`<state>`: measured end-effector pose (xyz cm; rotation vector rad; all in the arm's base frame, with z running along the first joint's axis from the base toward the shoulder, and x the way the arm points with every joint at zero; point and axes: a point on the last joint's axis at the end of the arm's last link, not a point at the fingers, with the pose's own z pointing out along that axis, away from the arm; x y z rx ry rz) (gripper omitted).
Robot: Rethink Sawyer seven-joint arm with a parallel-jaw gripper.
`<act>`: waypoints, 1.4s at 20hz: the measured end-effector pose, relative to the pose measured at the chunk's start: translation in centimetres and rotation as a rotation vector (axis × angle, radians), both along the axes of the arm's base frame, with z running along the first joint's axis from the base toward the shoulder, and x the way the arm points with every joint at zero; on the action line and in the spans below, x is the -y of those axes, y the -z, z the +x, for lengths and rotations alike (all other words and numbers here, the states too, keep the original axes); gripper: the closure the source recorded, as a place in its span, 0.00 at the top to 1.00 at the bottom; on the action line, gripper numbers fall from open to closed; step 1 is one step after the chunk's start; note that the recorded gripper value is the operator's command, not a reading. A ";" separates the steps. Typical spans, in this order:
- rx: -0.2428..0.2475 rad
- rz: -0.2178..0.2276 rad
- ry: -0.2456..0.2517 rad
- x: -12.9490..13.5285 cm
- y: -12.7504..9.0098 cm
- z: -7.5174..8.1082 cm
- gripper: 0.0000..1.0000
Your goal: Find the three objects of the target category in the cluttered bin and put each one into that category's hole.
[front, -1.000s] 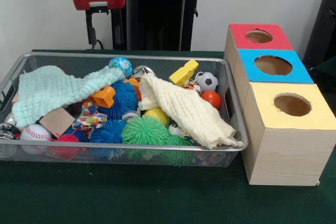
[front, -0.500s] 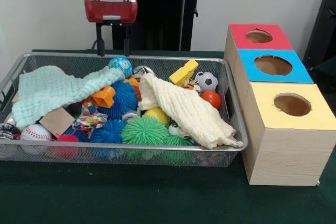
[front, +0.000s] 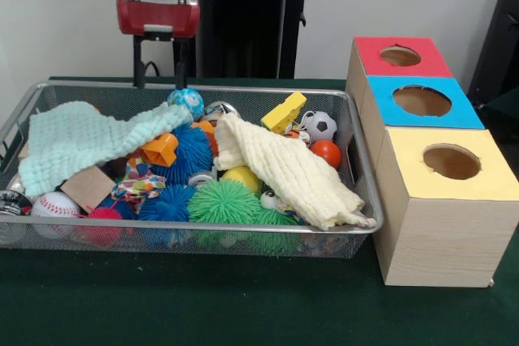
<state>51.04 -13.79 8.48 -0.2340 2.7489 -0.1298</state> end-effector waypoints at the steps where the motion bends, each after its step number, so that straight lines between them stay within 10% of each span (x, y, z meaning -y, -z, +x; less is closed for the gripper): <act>1: 0.004 -0.001 0.013 0.7 0.0 0.1 1.00; 12: -0.009 0.020 0.120 5.9 1.6 -1.5 1.00; 28: -0.081 -0.035 -0.020 0.9 5.9 -1.4 1.00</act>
